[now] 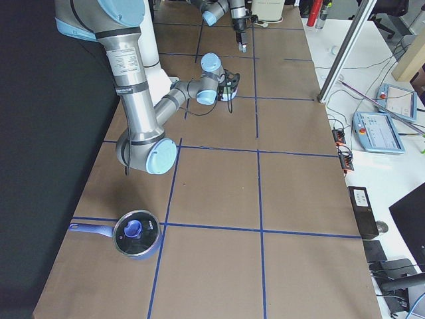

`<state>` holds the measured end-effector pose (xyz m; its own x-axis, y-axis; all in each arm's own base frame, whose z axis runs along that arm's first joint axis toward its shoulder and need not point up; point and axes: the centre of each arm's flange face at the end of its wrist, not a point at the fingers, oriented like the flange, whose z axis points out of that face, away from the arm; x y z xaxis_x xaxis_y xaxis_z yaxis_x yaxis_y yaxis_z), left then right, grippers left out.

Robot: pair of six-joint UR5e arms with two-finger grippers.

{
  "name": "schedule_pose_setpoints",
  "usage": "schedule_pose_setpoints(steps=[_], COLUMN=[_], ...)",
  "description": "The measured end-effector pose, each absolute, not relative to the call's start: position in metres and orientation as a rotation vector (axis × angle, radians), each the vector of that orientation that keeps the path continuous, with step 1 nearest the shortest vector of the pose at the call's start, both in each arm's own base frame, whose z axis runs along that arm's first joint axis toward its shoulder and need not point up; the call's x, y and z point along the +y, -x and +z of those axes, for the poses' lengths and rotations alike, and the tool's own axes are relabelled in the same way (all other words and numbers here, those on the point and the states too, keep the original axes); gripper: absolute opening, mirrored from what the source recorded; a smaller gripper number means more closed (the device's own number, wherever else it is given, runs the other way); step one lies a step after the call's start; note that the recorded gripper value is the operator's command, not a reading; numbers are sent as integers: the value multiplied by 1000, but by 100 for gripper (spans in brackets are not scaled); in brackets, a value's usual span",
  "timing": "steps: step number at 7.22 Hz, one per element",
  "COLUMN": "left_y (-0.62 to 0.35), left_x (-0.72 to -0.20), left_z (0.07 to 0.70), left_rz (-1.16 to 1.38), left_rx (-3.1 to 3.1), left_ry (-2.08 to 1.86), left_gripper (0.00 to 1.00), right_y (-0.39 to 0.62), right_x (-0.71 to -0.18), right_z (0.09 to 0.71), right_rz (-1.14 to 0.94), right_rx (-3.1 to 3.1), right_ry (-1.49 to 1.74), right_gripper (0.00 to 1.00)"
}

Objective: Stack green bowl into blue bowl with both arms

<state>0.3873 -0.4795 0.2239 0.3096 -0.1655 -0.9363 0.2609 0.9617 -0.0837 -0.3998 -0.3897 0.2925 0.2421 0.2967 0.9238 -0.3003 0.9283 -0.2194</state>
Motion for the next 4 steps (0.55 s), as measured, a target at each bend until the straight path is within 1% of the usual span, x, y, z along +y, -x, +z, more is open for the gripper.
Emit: schedule_pose_setpoints(steps=[1, 2, 4], left_y=[-382, -373, -333], left_x=[-478, -477, -485], left_z=[239, 262, 322], left_rz=[-257, -219, -119], left_rx=[1203, 1169, 1087], left_ry=[-101, -121, -155], left_gripper=[100, 100, 100], right_y=[338, 274, 167], right_x=[-407, -428, -455], right_z=[330, 371, 461], right_rz=[429, 408, 296], right_rx=[-1217, -1170, -1091], right_ry=[21, 22, -37], right_gripper=[100, 100, 100])
